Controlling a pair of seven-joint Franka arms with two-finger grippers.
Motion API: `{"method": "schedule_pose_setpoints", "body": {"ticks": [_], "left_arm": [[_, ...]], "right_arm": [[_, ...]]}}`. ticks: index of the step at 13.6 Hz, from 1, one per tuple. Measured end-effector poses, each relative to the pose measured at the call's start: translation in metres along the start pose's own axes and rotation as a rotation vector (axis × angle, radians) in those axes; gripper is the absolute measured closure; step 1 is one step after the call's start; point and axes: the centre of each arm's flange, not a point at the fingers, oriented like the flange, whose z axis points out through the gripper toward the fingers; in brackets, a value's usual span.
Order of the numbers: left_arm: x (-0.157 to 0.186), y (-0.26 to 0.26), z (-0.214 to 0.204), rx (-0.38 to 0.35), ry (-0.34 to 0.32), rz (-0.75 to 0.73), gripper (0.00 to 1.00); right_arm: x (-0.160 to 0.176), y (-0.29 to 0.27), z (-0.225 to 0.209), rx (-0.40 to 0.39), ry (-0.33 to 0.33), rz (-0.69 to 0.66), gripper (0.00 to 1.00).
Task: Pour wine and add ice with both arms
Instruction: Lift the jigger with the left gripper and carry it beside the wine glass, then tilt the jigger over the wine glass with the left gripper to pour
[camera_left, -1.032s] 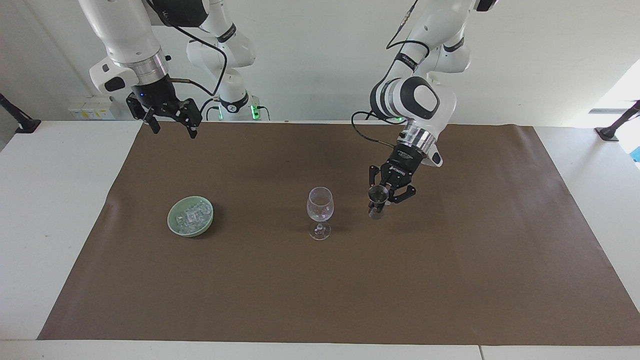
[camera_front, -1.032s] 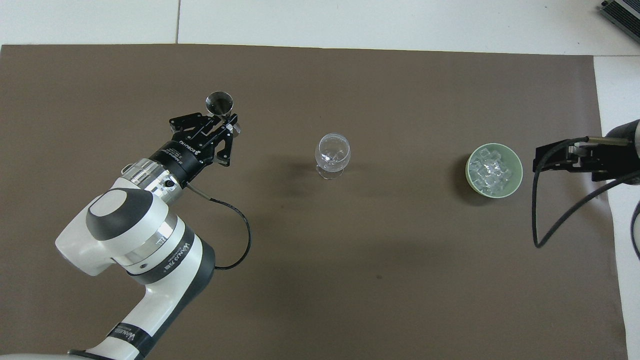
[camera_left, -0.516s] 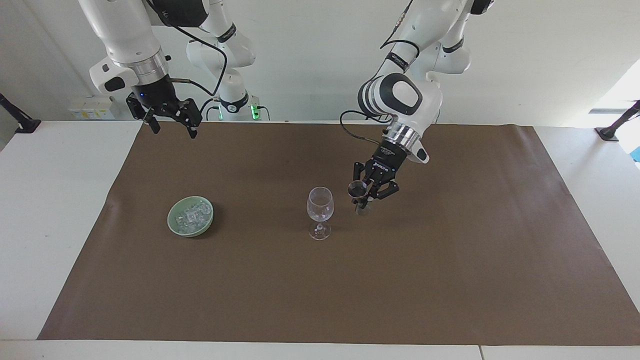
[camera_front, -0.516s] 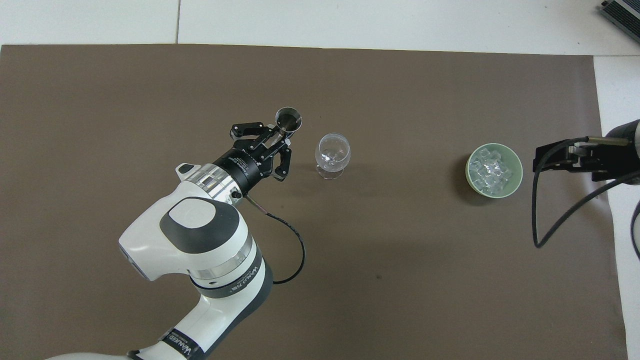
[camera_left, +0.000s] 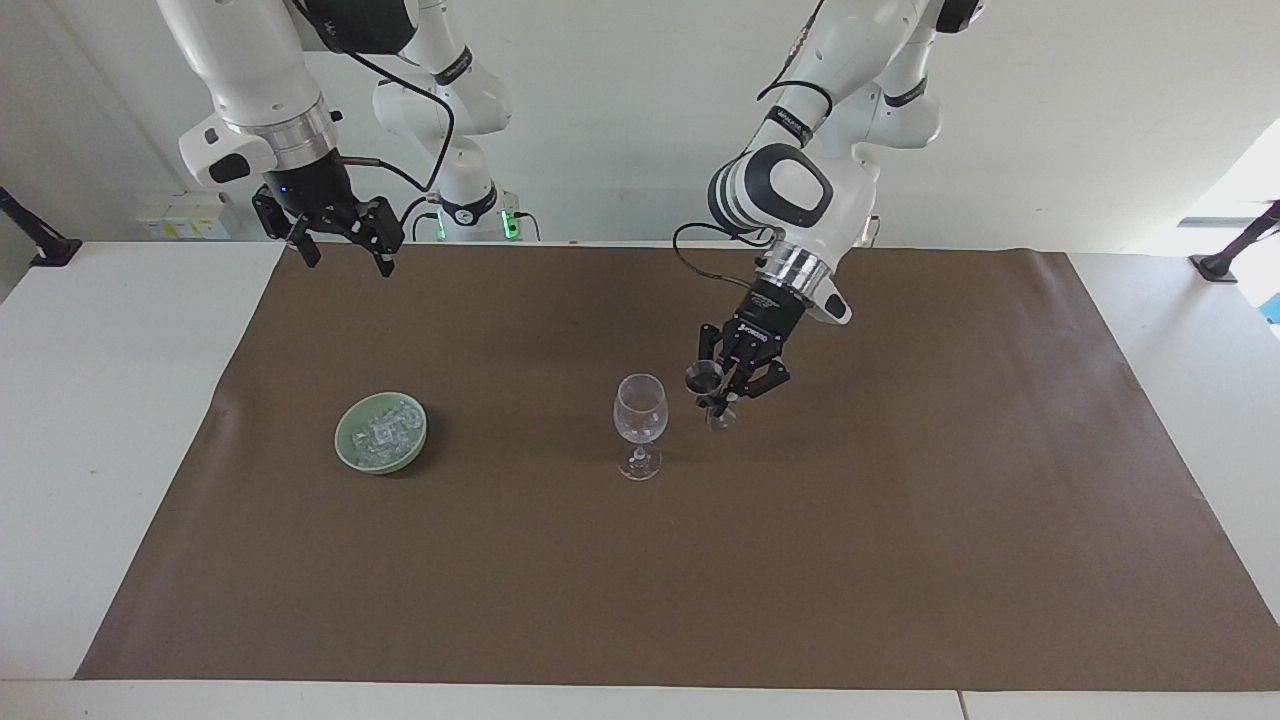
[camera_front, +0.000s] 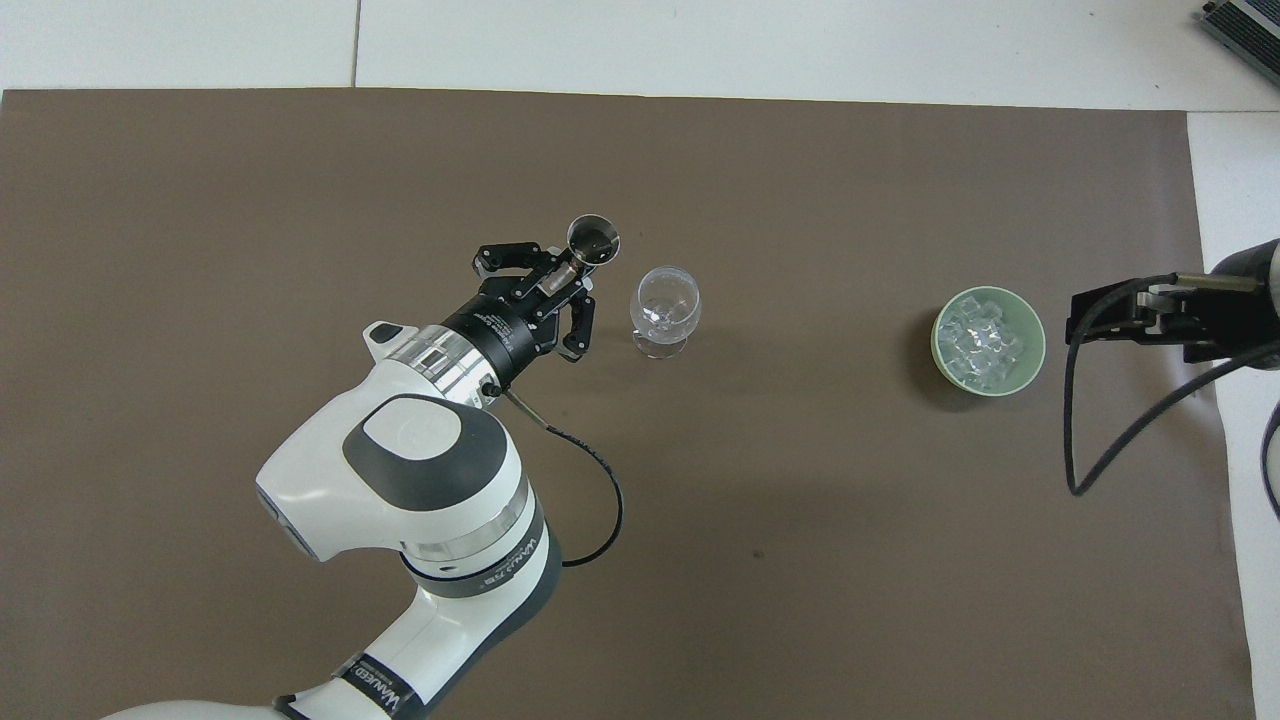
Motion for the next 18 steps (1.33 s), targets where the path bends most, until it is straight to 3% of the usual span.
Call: {"method": "schedule_pose_setpoints", "body": {"ticks": [18], "left_arm": [[-0.019, -0.011, 0.022, 0.006, 0.023, 0.238, 0.79]], "right_arm": [[0.0, 0.0, 0.0, 0.0, 0.0, 0.0, 0.0]]}}
